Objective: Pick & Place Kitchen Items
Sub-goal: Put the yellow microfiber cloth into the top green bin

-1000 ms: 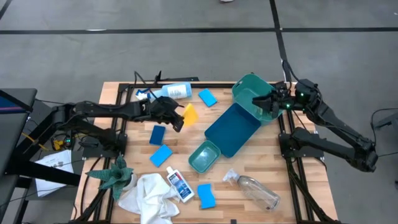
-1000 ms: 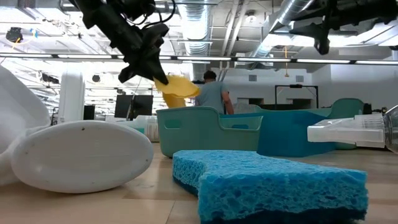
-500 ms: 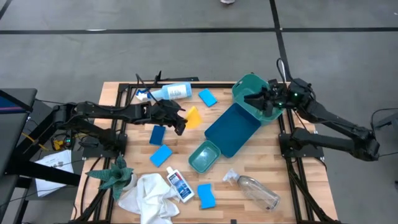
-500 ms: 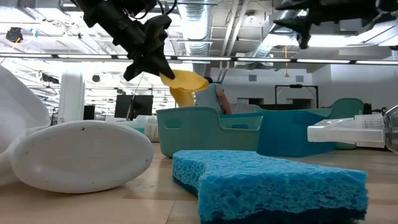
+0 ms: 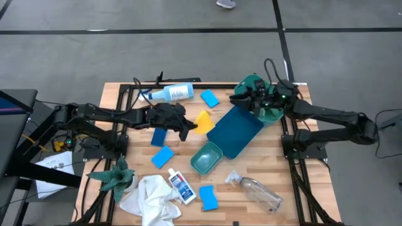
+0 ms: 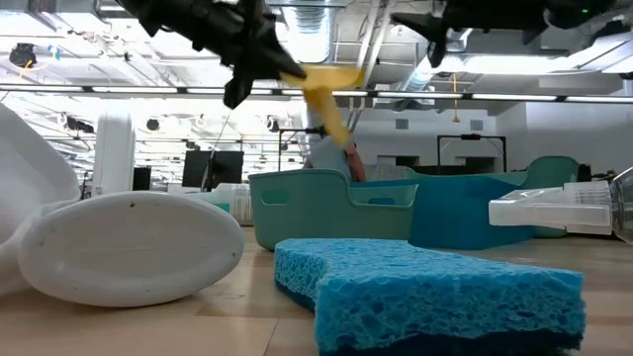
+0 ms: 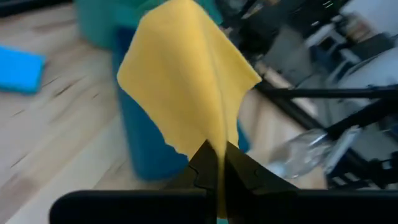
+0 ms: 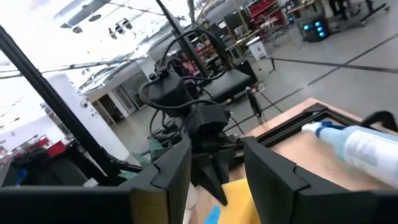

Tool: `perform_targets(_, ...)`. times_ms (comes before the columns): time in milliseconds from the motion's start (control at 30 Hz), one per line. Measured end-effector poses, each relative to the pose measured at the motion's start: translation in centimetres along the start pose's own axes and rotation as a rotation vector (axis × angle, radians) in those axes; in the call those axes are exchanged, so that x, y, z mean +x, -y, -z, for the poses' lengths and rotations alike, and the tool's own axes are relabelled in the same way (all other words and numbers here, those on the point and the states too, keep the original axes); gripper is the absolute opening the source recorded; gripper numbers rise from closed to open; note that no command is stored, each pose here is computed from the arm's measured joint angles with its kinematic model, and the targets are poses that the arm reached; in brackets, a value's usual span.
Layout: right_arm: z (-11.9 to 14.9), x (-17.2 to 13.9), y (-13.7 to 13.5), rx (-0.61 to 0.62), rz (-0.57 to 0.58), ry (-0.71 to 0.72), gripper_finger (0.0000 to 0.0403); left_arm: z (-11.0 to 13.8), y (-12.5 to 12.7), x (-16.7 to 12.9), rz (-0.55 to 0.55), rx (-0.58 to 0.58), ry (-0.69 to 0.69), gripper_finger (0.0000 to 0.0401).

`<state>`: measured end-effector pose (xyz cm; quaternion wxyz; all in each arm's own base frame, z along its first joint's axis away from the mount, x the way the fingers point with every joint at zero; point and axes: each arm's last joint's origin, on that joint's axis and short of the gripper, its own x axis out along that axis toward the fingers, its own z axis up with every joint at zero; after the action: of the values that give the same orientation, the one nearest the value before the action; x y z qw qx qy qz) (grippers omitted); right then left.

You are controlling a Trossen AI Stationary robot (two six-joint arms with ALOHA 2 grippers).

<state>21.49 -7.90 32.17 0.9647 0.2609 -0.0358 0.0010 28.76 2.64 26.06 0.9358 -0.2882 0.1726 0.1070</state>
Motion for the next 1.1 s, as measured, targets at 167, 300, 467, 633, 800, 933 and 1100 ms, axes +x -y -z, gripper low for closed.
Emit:
perform_targets(167, -0.7, 3.1, -0.8, -0.057, -0.024, -0.020, 0.0140, -0.3, 1.0, -0.1, 0.063, 0.007, 0.057, 0.0000)
perform_targets(300, -1.1, 5.7, -0.8, -0.076, -0.024, -0.072, 0.0141, -0.3, 1.1, -0.1, 0.066, 0.008, 0.057, 0.0000)
perform_targets(467, -0.7, 8.8, -1.3, -0.117, -0.007, -0.215, 0.0153, -0.3, 1.1, -0.1, 0.066, 0.009, 0.057, 0.0000)
perform_targets(633, 0.3, 11.2, -1.7, -0.154, -0.011, -0.337, 0.0176, -0.2, 1.3, -0.1, 0.079, 0.012, 0.053, 0.0000)
perform_targets(800, 1.3, 12.6, -2.0, -0.161, -0.020, -0.408, 0.0196, 0.1, 1.7, -0.1, 0.111, 0.018, 0.036, 0.0001)
perform_targets(933, 2.2, 13.1, -2.3, -0.158, -0.031, -0.451, 0.0204, -0.2, 2.0, -0.2, 0.139, 0.021, 0.065, 0.0001)
perform_targets(1100, 2.3, 13.1, -2.7, -0.161, -0.044, -0.450, 0.0205, -0.9, 2.5, -0.5, 0.185, 0.045, 0.138, 0.0001)
